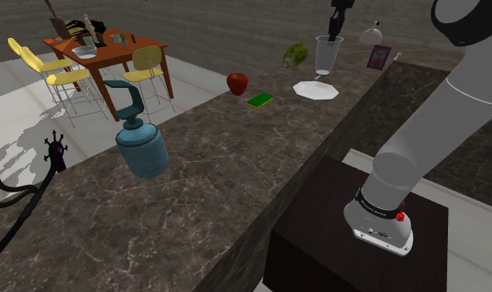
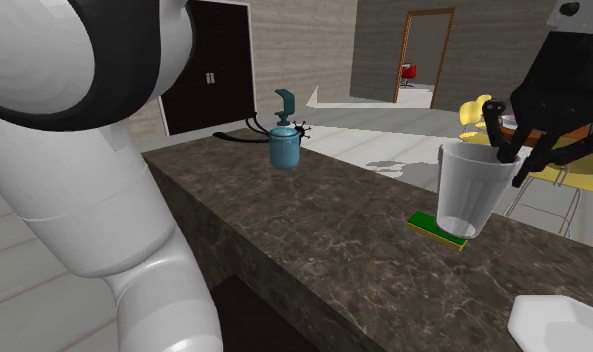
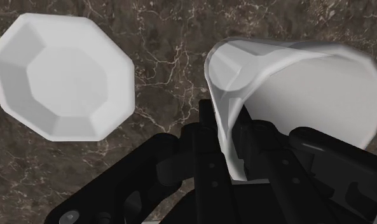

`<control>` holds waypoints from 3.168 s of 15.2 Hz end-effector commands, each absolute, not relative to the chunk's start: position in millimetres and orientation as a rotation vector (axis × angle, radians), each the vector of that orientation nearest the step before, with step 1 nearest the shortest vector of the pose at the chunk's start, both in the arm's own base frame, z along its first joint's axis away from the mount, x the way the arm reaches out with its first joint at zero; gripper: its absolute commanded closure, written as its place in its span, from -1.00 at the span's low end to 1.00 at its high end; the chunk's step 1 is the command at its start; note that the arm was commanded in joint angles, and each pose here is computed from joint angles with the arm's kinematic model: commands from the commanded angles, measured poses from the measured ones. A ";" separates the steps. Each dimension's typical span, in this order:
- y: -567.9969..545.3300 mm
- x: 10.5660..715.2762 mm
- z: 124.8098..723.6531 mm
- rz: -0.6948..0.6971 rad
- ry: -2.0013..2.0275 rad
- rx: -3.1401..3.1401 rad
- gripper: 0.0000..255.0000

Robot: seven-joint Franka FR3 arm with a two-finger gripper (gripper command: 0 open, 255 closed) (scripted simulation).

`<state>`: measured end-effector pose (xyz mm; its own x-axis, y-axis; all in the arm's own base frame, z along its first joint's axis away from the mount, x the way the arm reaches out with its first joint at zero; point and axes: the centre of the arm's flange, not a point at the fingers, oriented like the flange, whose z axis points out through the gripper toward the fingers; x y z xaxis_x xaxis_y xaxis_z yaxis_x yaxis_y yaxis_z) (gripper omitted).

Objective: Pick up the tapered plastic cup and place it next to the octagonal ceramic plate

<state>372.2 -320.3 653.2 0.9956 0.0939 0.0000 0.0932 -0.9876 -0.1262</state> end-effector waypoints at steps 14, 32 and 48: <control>-323.8 371.4 574.7 0.009 -0.144 -3.012 1.00; -323.8 371.4 479.7 0.009 -0.144 -3.012 1.00; -323.8 371.4 468.5 0.009 -0.144 -3.012 -1.00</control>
<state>371.4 -323.8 468.5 0.9954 0.0955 0.0003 0.0948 -0.9875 -0.1258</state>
